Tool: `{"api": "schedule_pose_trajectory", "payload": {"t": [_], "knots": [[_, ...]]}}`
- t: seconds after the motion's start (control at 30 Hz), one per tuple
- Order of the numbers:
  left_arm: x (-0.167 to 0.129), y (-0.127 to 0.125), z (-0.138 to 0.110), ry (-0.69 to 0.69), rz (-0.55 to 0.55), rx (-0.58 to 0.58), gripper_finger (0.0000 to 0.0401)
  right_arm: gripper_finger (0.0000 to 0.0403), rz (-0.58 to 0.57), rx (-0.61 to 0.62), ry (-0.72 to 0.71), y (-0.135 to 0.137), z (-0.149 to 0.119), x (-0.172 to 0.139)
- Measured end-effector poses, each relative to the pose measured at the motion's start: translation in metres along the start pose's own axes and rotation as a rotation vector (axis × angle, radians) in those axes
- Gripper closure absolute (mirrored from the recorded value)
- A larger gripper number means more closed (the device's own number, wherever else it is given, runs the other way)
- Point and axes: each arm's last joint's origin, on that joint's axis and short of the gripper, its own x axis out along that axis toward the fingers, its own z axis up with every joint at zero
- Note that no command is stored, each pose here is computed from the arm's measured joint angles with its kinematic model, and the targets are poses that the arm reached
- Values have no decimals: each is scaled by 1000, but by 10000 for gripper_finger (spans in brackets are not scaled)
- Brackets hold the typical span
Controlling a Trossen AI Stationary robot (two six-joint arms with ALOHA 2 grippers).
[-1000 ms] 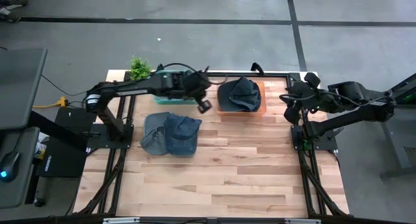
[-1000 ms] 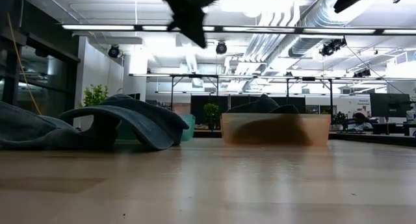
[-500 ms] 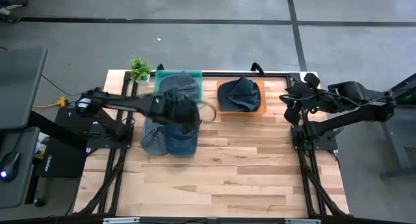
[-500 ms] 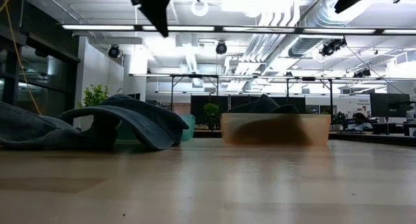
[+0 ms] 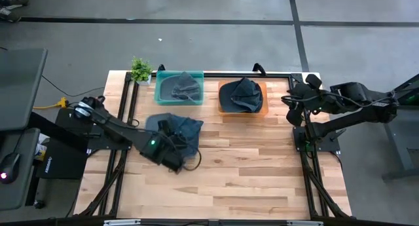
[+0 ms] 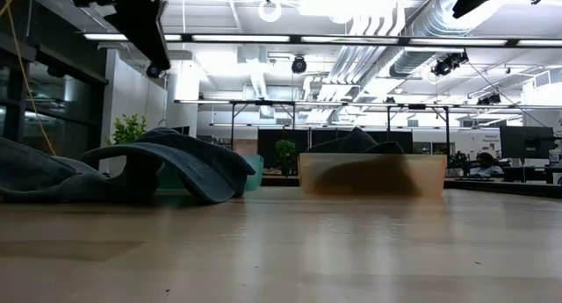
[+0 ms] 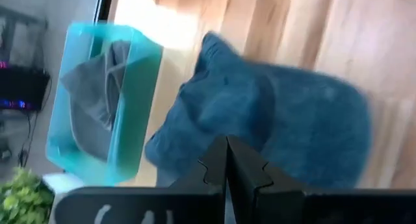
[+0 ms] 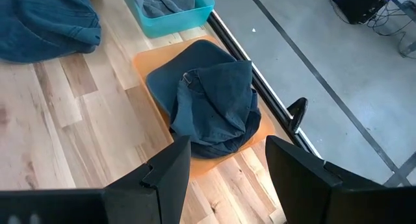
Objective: Pick & Place hat
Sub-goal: Put the blue cap into the orange bin
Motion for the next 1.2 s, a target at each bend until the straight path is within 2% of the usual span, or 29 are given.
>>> {"api": "schedule_pose_trajectory", "payload": {"t": [0.17, 0.4, 0.67, 0.83, 1.07, 1.2], "knots": [[-11, -15, -6, -65, -14, 14, 401, 208, 3, 0, 1, 0, 0, 0], [-22, -44, -12, -118, -127, 20, 401, 208, 8, 0, 3, 0, 0, 0], [-14, -87, -28, -151, -41, 155, 401, 208, 8, 0, 3, 0, 0, 0], [7, -108, -34, -84, -11, 216, 401, 208, 8, 1, 3, 0, 0, 0], [23, -121, -39, -17, -5, 254, 393, 208, 8, 1, 3, 0, 0, 0], [23, -121, -39, -20, -3, 258, 357, 208, 8, 0, 3, 0, 0, 0]]}}
